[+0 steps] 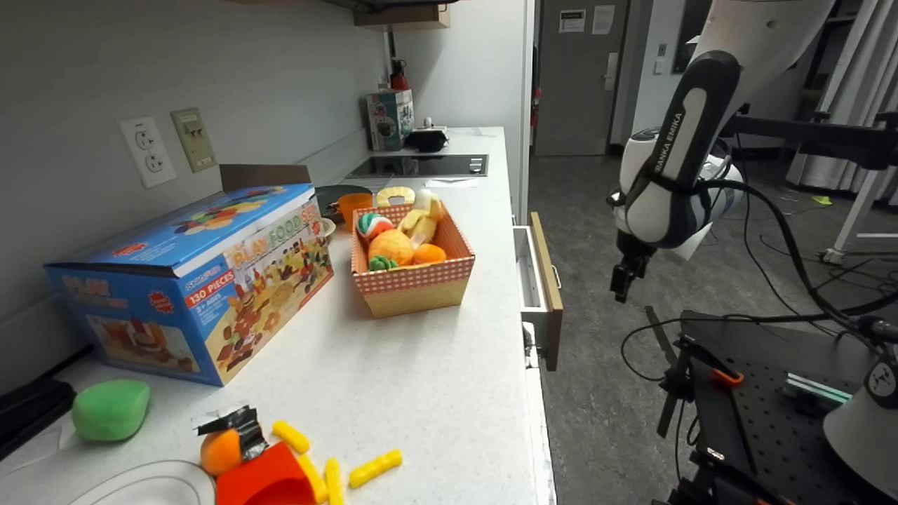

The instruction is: Open the drawer on the left.

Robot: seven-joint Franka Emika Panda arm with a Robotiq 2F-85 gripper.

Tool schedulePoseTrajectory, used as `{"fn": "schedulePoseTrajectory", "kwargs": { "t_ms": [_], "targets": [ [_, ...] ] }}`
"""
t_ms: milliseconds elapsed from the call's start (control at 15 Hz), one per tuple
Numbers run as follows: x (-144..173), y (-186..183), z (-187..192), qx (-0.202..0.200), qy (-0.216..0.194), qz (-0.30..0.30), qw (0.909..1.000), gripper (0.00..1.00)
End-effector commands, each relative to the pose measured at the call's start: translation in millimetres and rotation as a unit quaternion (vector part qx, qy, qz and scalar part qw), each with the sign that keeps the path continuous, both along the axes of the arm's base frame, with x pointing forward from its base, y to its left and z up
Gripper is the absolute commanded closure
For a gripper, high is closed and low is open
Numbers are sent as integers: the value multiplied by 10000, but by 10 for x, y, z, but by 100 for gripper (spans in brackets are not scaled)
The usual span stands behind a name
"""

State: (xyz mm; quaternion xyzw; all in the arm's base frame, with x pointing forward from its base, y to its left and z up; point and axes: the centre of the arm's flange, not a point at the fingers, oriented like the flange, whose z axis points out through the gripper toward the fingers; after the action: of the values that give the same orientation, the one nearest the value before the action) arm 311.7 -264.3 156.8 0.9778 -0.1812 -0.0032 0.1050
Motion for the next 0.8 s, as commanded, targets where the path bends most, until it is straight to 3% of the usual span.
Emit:
{"fn": "schedulePoseTrajectory", "kwargs": {
  "t_ms": [0, 333, 733],
  "targets": [
    [1, -1, 2, -4, 0, 2, 10000, 0],
    [5, 18, 70, -41, -23, 33, 10000, 0],
    [229, 147, 770, -297, -716, 441, 9960, 0]
  ]
}}
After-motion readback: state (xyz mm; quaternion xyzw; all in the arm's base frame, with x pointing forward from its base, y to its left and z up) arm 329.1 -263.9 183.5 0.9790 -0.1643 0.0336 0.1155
